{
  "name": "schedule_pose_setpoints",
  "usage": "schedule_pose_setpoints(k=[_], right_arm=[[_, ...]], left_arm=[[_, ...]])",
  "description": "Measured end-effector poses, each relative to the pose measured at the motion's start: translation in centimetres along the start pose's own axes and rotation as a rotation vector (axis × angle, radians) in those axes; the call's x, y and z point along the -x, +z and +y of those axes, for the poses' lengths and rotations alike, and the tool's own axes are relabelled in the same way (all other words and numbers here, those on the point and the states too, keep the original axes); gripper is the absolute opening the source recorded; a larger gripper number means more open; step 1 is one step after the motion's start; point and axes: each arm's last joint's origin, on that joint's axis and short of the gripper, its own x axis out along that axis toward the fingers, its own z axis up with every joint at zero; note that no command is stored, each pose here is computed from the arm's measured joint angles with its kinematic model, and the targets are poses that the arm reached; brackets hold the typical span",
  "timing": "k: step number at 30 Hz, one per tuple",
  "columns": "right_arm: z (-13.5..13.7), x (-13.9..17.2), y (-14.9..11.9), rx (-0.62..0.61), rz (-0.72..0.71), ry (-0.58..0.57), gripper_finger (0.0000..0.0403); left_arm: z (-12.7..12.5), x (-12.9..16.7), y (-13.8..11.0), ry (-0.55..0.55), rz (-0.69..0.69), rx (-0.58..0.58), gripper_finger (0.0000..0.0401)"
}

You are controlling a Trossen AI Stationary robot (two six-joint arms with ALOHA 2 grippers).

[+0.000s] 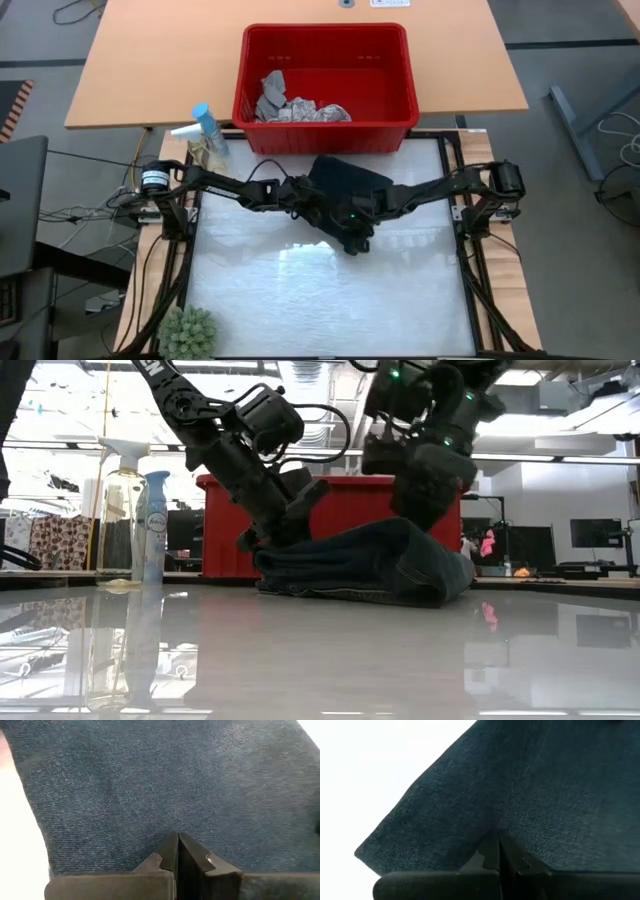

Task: Fold Laundry from Bin
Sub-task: Fold the blue jeans

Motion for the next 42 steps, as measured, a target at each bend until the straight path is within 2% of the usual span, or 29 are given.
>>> schedule_pose_setpoints(k=[6, 12, 15, 18, 21, 24, 27, 31, 35, 37, 39, 42], right_arm=[[-0.2, -2.5, -2.1, -0.026, 0.027, -0.003, 0.0013], [-0.5, -2.9, -1.9, -0.046, 0.014, 0.01, 0.0013], [-0.2, -1.1, -1.1, -0.047, -0.025, 0.011, 0.0013], [-0.1, 2.4, -0.1, -0.099, -0.086, 0.008, 0.0013], [-0.2, 6.2, 0.3, -0.264, -0.165, -0.027, 0.0015], [-0.6, 8.5, -1.3, -0.447, -0.125, -0.11, 0.0036], [-0.6, 9.9, -2.5, -0.54, -0.081, -0.159, 0.0054], [0.0, 9.5, -3.0, -0.548, -0.018, -0.174, 0.0047], [1.2, 8.1, -3.0, -0.531, 0.031, -0.174, 0.0028], [2.0, 7.2, -3.2, -0.541, 0.067, -0.18, 0.0023], [2.9, 6.4, -3.5, -0.573, 0.103, -0.189, 0.0024], [4.4, 5.9, -4.2, -0.668, 0.185, -0.155, 0.0038]], left_arm=[[0.2, -0.1, 0.0, -0.018, 0.017, 0.005, 0.0], [0.2, -0.1, -0.2, -0.017, 0.042, 0.014, 0.0], [0.3, -0.1, -0.3, -0.012, 0.057, 0.028, 0.0], [0.2, 0.0, -0.6, -0.006, 0.08, 0.048, 0.0], [-0.2, 0.1, -1.0, -0.006, 0.091, 0.075, 0.0], [-0.8, 0.4, -1.5, -0.003, 0.113, 0.131, 0.0], [-1.6, 0.6, -2.1, -0.015, 0.139, 0.222, 0.0], [-3.4, 1.2, -3.3, -0.071, 0.194, 0.332, 0.0], [-5.7, 2.2, -5.0, -0.127, 0.255, 0.37, 0.0], [-6.7, 2.6, -5.8, -0.141, 0.286, 0.445, 0.0], [-7.8, 3.2, -6.5, -0.153, 0.305, 0.533, 0.0], [-9.2, 3.9, -7.6, -0.175, 0.305, 0.597, 0.0]])
